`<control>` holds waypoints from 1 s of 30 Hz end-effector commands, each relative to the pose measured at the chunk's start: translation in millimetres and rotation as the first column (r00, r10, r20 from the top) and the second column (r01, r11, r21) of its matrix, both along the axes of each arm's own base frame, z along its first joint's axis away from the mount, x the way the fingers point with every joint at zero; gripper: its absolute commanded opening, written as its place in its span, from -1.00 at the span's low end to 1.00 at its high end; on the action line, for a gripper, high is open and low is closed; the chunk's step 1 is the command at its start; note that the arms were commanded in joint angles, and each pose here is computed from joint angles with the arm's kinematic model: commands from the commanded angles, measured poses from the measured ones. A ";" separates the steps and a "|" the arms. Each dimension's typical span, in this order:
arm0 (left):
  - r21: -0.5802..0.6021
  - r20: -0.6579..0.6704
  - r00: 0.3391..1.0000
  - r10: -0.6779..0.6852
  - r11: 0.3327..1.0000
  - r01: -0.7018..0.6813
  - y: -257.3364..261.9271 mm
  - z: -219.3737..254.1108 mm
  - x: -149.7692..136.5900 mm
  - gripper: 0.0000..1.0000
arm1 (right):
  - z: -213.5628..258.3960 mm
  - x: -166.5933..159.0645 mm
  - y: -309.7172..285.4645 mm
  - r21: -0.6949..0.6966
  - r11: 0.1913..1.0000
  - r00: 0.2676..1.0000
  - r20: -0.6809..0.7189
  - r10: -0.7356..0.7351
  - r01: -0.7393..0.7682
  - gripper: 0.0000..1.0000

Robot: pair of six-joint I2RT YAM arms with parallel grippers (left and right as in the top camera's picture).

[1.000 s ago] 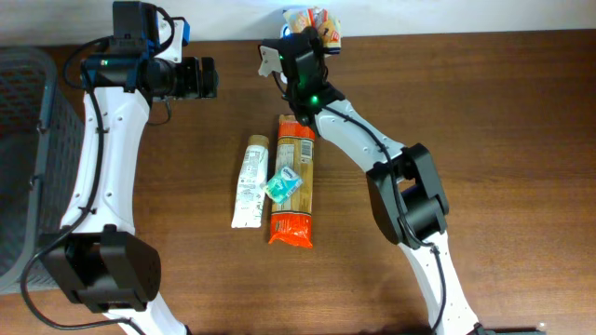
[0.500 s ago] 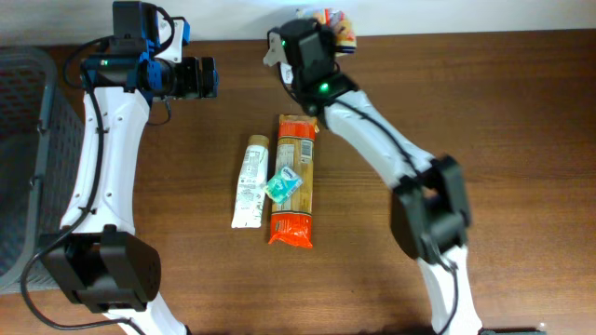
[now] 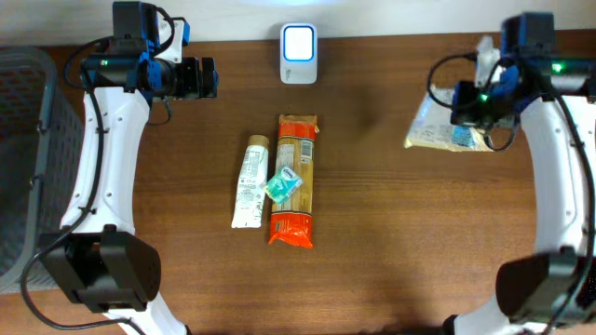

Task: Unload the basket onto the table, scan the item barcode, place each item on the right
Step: 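Move the snack bag right and release it on the table, then reach the right gripper to the small green pack and grasp it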

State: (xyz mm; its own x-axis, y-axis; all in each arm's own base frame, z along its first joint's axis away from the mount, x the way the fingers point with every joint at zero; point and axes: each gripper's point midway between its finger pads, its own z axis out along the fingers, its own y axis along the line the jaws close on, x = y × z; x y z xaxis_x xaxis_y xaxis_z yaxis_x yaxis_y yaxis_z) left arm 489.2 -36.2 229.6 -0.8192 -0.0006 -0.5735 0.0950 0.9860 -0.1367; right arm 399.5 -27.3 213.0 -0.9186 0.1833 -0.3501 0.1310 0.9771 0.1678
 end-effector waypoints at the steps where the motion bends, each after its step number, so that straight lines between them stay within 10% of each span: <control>1: 0.001 0.001 1.000 -0.001 1.000 0.001 0.3 0.2 0.2 0.99 | -59.6 -6.6 -20.4 0.111 0.991 0.993 -0.102 -0.058 0.069 -0.92; 5: 0.001 0.001 1.000 -0.001 1.000 0.001 0.3 0.2 0.2 0.98 | -115.7 -14.5 -64.3 0.111 0.977 0.975 -0.150 -0.165 0.182 -0.73; 8: 0.001 0.001 1.000 -0.001 1.000 0.001 0.4 0.2 0.2 0.98 | -104.0 -14.8 -83.3 0.109 0.969 0.969 -0.134 -0.209 0.224 0.72; 10: 0.001 0.001 1.000 -0.001 1.000 0.001 0.4 0.2 0.2 0.98 | -73.8 -9.0 -86.5 0.109 0.969 0.971 -0.109 -0.212 0.224 0.99; 18: 0.001 0.001 1.000 -0.001 1.000 0.001 0.3 0.2 0.2 0.98 | -12.4 24.5 55.7 0.269 0.956 0.993 0.012 0.118 -0.117 0.98; 26: 0.001 0.001 1.000 -0.001 1.000 0.001 0.3 0.2 0.2 0.98 | -122.2 17.5 245.5 0.312 0.872 0.906 -0.071 0.417 -0.377 0.13; 30: 0.001 0.001 1.000 -0.001 1.000 0.001 0.3 0.2 0.2 0.98 | -149.2 -1.9 319.2 0.248 0.706 0.735 0.035 0.677 -0.663 -0.12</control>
State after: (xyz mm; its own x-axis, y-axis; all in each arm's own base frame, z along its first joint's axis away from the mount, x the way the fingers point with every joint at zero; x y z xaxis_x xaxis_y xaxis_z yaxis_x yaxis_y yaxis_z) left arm 488.8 -36.2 229.3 -0.8203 -0.0006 -0.5720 0.0947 0.9860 -0.1369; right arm 410.4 271.5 72.1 -0.9071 -0.3031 -0.2919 -0.4078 0.8041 0.4325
